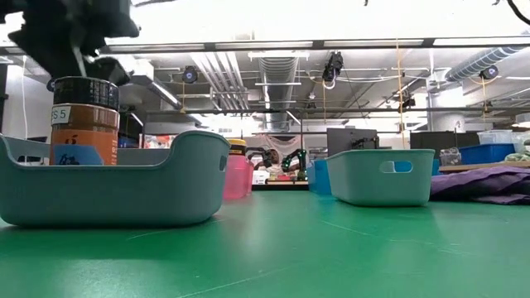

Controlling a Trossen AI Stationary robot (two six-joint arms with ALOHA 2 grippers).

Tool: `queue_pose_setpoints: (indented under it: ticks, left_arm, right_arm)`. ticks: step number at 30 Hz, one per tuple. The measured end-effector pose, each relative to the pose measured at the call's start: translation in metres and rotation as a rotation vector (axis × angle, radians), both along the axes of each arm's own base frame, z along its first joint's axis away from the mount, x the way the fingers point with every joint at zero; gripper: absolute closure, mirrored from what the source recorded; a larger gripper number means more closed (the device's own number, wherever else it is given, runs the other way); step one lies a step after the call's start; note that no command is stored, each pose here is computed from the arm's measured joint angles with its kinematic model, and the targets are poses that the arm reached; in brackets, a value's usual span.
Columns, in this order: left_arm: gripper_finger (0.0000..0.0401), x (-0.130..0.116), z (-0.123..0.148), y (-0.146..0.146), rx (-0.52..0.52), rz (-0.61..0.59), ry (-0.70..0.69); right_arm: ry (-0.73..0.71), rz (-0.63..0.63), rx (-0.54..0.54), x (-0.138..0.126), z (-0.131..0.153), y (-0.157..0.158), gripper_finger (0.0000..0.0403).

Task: Sort spices by type
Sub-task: Put the brown seasoning bottle into the small light blue bin

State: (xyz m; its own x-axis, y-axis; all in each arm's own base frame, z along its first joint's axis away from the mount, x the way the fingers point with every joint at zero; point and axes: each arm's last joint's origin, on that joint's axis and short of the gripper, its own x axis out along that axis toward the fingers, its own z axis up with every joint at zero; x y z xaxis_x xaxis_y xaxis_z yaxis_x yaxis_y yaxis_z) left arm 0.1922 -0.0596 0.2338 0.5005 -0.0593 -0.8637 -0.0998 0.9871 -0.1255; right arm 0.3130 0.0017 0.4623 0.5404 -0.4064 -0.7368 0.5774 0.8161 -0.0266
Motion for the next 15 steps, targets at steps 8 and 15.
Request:
queue_pose_setpoints:
  ticks: [8,15]
  left_arm:
    - [0.0149,-0.005,-0.027,0.003,0.048,0.005,0.012]
    - [0.0149,-0.008,-0.045,0.005,0.074,0.025,-0.005]
  right_arm:
    - [0.026,-0.024,0.016,0.003,-0.008,0.003,0.0072]
    - [0.071,-0.038,0.022,0.008,-0.021,0.003,0.0085]
